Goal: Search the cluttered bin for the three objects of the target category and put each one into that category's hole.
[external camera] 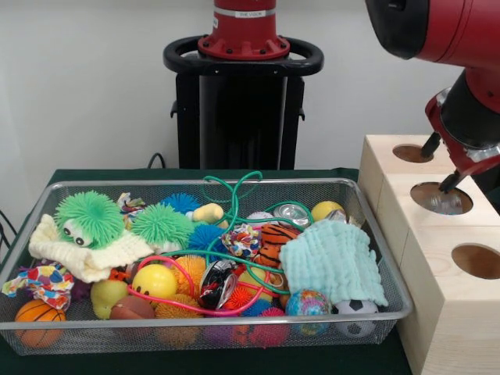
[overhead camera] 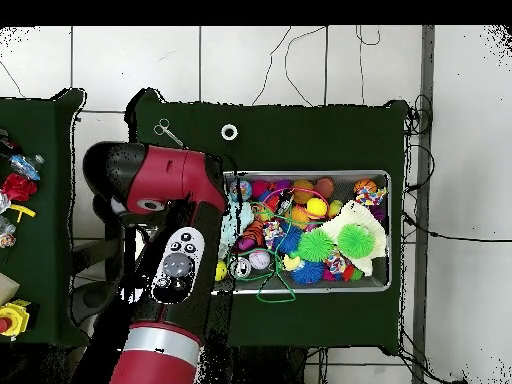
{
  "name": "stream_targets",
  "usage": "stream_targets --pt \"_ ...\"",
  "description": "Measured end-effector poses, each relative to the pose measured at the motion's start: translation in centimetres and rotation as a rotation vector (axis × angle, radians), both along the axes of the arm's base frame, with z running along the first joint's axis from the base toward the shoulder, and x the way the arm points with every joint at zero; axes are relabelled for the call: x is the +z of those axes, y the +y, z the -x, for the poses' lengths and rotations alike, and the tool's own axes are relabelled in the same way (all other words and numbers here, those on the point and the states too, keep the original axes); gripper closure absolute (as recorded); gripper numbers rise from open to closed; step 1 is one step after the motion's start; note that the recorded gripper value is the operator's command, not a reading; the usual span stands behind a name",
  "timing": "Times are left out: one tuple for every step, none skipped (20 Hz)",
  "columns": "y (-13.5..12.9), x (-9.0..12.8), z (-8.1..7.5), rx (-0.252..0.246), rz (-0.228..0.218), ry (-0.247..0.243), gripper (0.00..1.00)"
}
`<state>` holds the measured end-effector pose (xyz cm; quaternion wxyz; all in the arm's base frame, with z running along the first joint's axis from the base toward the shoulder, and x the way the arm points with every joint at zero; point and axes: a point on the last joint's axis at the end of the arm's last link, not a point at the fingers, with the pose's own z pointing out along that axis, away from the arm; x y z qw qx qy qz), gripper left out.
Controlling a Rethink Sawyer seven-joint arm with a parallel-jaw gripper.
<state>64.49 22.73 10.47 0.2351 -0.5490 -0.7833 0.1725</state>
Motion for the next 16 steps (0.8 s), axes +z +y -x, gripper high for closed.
stream_targets --pt "0.0 0.2 -0.1 0.000 -0.001 -0.003 0.00" --pt "0.0 0.4 -0.1 -0.001 -0.002 -0.007 0.00" --pt "0.0 0.8 -0.3 -0.001 -0.004 -0.013 0.00" --pt "0.0 1.1 -0.4 -0.002 -0.005 -0.017 0.00" --pt "-0.1 1.8 -0.6 -0.004 -0.008 -0.028 0.00" --pt "-0.2 2.6 -0.9 -0.007 -0.011 -0.039 0.00" --pt "-0.3 3.1 -1.1 -0.009 -0.014 -0.046 0.00" --pt "-0.4 3.6 -1.2 -0.011 -0.016 -0.052 0.00" --pt "-0.6 4.8 -1.5 -0.016 -0.021 -0.064 0.00" --pt "-0.7 5.5 -1.7 -0.020 -0.024 -0.073 0.00" --pt "-1.0 6.7 -2.0 -0.026 -0.029 -0.086 0.00" --pt "-1.2 7.3 -2.1 -0.029 -0.032 -0.093 0.00" --pt "-1.7 8.7 -2.3 -0.039 -0.037 -0.111 0.00" --pt "-2.2 10.1 -2.4 -0.050 -0.041 -0.128 0.00" --pt "-2.5 10.8 -2.3 -0.057 -0.043 -0.138 0.00" --pt "-2.9 11.4 -2.2 -0.065 -0.045 -0.149 0.00"
